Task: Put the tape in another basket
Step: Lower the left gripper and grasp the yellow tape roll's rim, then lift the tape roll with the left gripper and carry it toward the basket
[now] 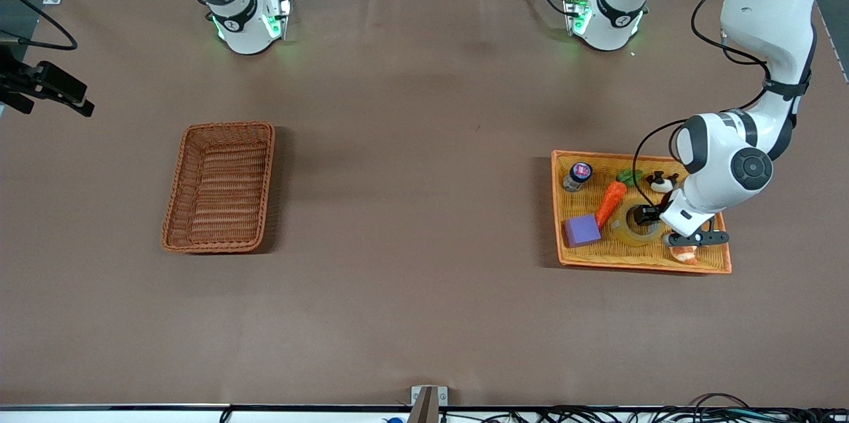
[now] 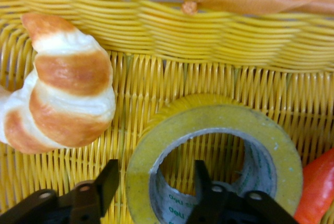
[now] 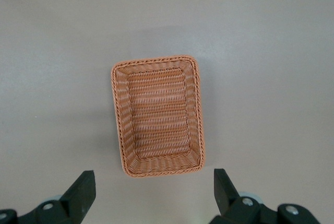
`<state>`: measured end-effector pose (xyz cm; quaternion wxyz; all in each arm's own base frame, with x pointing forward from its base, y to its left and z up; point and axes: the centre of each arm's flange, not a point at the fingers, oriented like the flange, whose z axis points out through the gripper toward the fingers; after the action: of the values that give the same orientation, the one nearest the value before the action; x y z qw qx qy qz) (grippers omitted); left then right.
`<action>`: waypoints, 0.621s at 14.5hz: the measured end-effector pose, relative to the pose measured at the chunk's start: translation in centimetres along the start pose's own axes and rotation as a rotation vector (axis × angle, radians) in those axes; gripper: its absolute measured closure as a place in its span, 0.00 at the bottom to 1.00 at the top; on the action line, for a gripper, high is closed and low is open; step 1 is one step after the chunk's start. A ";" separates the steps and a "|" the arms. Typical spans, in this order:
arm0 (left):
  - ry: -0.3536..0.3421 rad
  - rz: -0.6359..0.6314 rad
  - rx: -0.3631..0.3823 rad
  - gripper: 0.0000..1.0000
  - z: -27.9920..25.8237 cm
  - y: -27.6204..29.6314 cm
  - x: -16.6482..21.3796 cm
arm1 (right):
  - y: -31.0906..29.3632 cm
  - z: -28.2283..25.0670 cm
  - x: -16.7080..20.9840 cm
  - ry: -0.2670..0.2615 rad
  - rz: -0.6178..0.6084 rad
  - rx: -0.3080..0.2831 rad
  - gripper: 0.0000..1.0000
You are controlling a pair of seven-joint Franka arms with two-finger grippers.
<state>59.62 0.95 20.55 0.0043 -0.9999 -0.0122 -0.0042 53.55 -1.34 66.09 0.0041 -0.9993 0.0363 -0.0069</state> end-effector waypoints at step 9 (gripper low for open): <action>0.002 0.084 -0.015 0.79 -17.5 0.4 0.6 | 0.0 0.0 0.0 0.000 0.000 0.000 0.00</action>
<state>60.07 0.40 38.08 -0.0028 -0.9995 0.0297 -0.0050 53.55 -1.34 66.09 0.0041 -0.9993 0.0363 -0.0068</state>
